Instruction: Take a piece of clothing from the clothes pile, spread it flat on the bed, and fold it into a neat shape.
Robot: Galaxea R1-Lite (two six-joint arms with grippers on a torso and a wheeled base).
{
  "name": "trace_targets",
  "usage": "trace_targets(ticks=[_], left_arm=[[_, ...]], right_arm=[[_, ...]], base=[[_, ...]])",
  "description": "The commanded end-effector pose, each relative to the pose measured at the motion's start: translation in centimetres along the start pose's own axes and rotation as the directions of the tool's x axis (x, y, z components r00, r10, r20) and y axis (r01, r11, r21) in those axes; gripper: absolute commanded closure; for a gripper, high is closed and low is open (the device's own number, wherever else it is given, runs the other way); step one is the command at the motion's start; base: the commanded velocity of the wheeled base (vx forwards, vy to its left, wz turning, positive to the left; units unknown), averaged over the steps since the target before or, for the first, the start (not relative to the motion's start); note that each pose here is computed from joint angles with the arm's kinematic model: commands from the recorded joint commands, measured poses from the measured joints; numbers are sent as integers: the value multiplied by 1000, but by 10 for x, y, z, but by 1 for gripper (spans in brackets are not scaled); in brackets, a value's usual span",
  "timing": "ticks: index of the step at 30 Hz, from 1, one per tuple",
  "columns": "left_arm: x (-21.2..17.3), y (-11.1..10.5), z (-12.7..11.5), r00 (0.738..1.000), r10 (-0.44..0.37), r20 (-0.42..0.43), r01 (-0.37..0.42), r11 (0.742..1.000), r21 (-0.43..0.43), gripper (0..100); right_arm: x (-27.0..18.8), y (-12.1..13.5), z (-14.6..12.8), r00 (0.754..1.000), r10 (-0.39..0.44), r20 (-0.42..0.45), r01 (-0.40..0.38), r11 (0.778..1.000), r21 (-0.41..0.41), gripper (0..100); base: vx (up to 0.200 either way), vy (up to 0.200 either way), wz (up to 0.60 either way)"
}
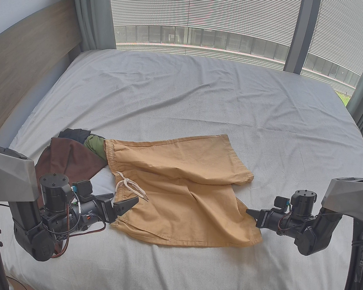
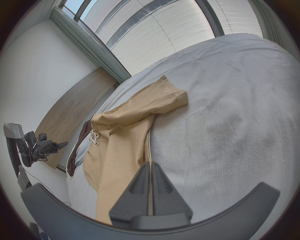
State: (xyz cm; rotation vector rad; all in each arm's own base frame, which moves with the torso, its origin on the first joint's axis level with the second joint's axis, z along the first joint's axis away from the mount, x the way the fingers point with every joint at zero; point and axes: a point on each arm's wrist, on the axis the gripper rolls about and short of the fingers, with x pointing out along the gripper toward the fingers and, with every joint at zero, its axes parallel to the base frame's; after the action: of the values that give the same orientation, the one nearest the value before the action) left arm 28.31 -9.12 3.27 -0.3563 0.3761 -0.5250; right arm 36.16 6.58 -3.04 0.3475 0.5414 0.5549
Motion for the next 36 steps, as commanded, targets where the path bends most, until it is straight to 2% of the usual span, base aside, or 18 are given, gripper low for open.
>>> trace_targets(ticks=[1, 20, 24, 29, 36], left_arm=[[0, 1, -2, 1000, 3, -9, -3, 1000, -2, 0], [2, 4, -8, 999, 12, -30, -13, 1000, -8, 0], [2, 4, -9, 999, 13, -31, -13, 1000, -8, 0], [2, 3, -9, 999, 12, -32, -12, 1000, -8, 0], [2, 3, -8, 1000, 12, -29, -12, 1000, -7, 0]], right_arm=[[-12, 5, 3, 1000, -14, 17, 14, 1000, -4, 100], [-41, -11, -16, 986, -154, 64, 152, 988, 24, 100], [-36, -14, -27, 987, -149, 61, 148, 989, 19, 100], [-34, -15, -27, 988, -143, 64, 143, 990, 18, 100], [-19, -20, -6, 982, -123, 140, 123, 992, 13, 100]], base=[[0, 0, 0], [0, 0, 0], [0, 0, 0], [0, 0, 0], [0, 0, 0]])
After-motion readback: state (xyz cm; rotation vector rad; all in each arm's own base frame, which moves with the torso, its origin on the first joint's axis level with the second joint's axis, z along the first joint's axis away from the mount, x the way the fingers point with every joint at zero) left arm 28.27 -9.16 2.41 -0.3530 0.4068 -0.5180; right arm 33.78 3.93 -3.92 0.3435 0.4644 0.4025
